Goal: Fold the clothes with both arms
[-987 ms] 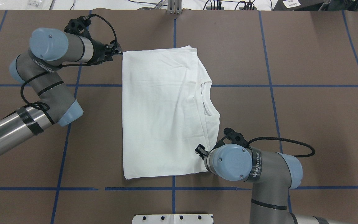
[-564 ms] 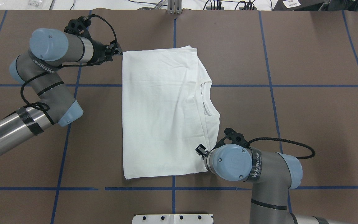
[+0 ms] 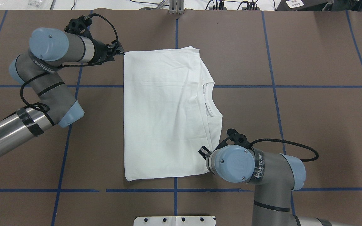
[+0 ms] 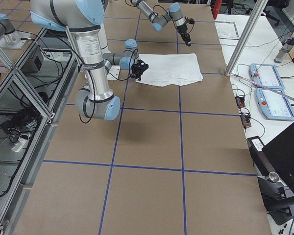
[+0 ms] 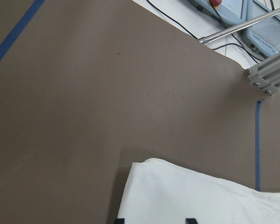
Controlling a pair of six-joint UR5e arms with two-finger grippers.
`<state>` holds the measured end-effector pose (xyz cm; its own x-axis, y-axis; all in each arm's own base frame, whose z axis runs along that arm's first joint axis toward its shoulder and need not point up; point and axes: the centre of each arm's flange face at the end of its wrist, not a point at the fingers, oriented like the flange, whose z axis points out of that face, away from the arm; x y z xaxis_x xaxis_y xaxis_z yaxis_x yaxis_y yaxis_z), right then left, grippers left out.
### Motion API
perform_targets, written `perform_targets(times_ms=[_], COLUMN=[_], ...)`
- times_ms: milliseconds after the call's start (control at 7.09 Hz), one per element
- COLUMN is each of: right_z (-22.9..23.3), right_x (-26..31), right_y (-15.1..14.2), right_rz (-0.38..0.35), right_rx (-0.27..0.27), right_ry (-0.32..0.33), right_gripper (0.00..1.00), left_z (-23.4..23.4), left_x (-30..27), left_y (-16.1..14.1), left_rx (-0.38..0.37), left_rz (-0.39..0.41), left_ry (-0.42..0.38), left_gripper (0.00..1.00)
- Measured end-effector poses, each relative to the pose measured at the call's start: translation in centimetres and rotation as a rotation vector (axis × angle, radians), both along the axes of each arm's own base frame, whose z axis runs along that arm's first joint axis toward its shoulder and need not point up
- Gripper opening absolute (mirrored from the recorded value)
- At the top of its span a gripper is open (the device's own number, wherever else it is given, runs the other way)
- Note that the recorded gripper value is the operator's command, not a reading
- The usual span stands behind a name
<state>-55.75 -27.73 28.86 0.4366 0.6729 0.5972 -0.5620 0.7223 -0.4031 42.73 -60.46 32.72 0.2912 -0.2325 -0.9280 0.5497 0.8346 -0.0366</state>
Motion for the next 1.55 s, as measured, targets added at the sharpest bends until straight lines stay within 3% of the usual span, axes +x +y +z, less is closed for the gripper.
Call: perform_targets(times_ms=[846, 1269, 1410, 1551], right_z=[-0.8, -0.8, -0.9, -0.9], right_x=[1.3, 1.6, 1.6, 1.2], right_y=[-0.1, 0.3, 1.1, 2.0], right_rz=[0.011, 0.011, -0.002, -0.018], right_rx=[0.002, -0.005, -0.007, -0.008], right_ry=[-0.02, 0.0, 0.011, 0.018], right_gripper=[0.0, 0.0, 0.06, 0.4], left_z=[-1.0, -1.8, -1.9, -1.9], left_x=[-0.3, -1.3, -0.8, -0.5], left_y=[0.4, 3.9, 6.9, 10.0], left_rx=[0.004, -0.036, -0.082, -0.112], left_rz=[-0.003, -0.003, 0.016, 0.038], left_ry=[0.021, 0.098, 0.148, 0.182], left_gripper=[0.54, 0.56, 0.57, 0.57])
